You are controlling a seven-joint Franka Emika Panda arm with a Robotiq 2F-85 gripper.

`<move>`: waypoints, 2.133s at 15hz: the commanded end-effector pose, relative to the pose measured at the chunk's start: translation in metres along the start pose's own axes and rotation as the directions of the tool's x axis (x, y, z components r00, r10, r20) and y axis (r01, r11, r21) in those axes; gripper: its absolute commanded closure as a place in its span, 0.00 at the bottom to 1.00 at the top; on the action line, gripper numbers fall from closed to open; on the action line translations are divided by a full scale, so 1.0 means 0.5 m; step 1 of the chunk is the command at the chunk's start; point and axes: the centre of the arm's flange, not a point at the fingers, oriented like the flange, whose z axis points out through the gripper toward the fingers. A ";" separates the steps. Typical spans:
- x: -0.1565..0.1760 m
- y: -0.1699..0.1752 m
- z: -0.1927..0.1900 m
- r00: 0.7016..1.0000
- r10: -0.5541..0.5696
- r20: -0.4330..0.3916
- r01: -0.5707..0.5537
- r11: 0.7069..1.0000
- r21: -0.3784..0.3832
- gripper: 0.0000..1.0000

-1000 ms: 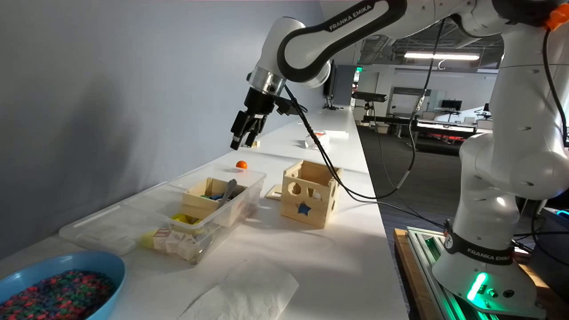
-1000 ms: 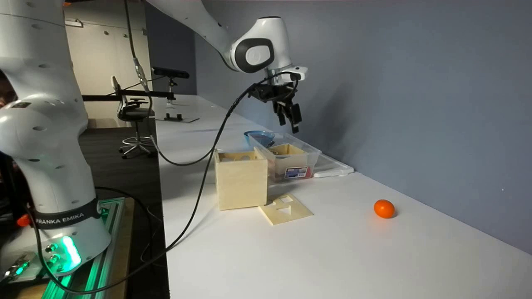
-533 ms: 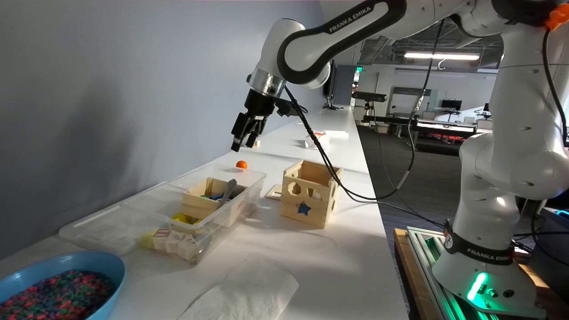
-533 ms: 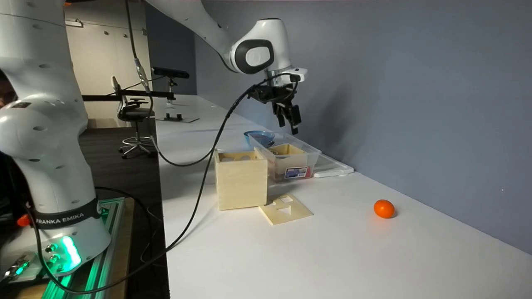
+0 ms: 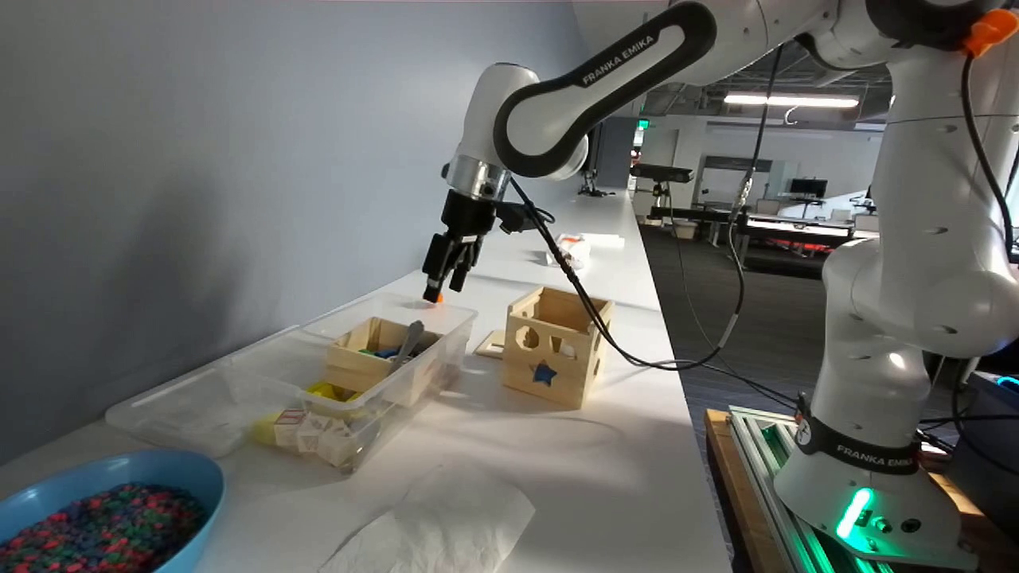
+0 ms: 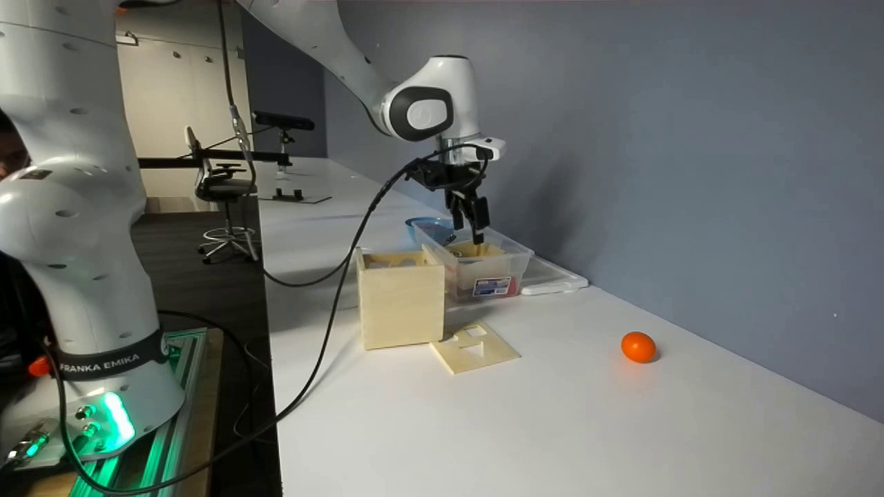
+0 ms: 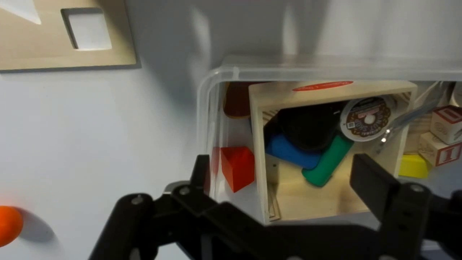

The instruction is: Take the wooden box out of the container then put the silver spoon in the bowl.

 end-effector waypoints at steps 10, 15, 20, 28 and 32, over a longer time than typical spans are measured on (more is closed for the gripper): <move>0.042 -0.055 0.086 0.999 -0.020 0.049 0.019 1.000 0.013 0.00; 0.074 -0.057 0.121 0.997 -0.016 0.069 0.015 1.000 0.015 0.00; 0.104 -0.039 0.084 0.999 0.029 0.025 -0.029 0.999 0.019 0.00; 0.128 0.006 0.072 0.997 0.080 -0.004 -0.080 0.997 0.008 0.00; 0.116 0.000 0.092 0.997 0.072 0.022 -0.072 0.997 0.008 0.21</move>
